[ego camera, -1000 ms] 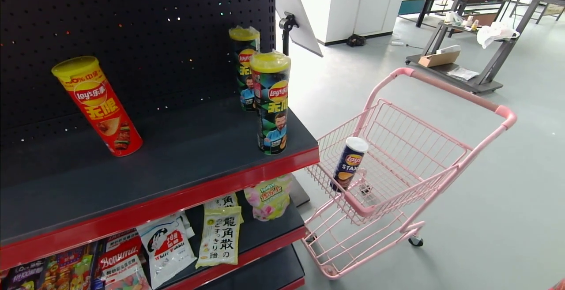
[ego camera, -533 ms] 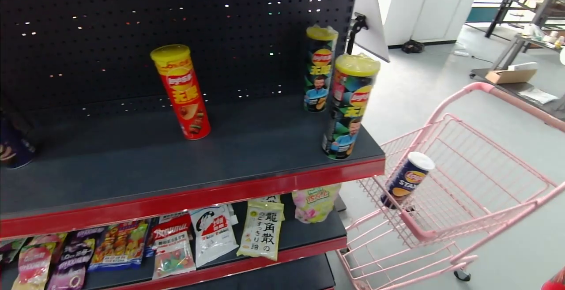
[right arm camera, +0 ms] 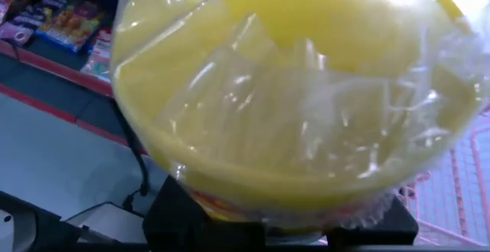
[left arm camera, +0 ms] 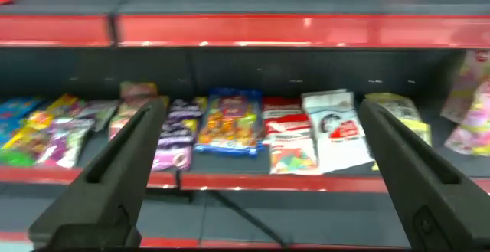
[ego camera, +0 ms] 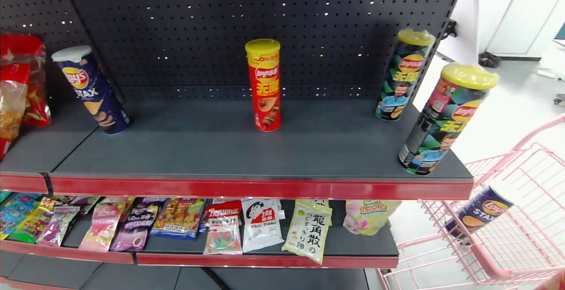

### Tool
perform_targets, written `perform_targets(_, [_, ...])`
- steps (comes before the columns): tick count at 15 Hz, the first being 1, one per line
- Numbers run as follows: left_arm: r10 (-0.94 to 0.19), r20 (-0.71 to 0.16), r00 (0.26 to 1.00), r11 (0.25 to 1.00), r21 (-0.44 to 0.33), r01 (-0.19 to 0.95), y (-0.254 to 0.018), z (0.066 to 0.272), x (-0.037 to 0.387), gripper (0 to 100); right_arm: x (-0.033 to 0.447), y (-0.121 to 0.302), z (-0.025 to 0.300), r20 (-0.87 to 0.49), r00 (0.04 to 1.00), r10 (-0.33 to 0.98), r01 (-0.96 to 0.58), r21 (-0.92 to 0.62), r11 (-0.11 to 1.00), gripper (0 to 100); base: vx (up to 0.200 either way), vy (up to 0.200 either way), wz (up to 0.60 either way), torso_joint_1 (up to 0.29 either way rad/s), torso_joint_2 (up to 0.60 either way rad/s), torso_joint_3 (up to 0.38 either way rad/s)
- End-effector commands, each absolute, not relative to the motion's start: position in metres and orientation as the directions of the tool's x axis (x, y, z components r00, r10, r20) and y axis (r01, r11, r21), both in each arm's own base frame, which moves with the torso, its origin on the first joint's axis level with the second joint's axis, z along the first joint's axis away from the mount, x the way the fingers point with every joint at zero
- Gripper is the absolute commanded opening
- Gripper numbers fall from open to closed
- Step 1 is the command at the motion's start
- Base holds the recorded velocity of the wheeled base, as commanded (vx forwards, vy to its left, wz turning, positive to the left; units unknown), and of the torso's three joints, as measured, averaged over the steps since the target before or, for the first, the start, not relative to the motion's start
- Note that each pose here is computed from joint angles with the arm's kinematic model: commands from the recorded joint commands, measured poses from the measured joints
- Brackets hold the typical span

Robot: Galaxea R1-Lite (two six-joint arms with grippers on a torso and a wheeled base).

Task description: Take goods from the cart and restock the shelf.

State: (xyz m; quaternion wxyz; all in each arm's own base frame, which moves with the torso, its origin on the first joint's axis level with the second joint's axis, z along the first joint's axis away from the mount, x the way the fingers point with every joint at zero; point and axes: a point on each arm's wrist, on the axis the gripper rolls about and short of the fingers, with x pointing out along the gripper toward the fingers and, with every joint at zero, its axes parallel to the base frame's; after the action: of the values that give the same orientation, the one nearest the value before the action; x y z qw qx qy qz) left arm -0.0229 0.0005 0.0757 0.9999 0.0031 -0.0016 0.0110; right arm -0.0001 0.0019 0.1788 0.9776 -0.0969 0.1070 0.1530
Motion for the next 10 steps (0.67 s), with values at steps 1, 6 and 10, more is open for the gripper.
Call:
perform_targets(1, [0.02,0.002,1.0,1.0,0.006,-0.02,0.0006,0.0756,-0.0228,100,-0.0058,0.0006,0.1714,-0.223,0.931,0.288,-0.327,-0.163,0.931,0,0.0,0.2,0.0,0.002,0.01,-0.002])
perform_targets(6, [0.021,0.002,1.0,1.0,0.008,-0.021,0.0006,0.0756,-0.0228,100,-0.0059,0.0026,0.1707,-0.226,0.89,0.396,-0.429,-0.123,0.895,0,0.0,0.2,0.0,0.004,0.0,0.003])
perform_targets(10, [0.021,0.002,1.0,1.0,0.009,-0.021,0.0006,0.0756,-0.0228,100,-0.0058,0.0026,0.1677,-0.233,0.888,0.397,-0.432,-0.121,0.894,0,0.0,0.15,0.0,-0.001,0.0,0.001])
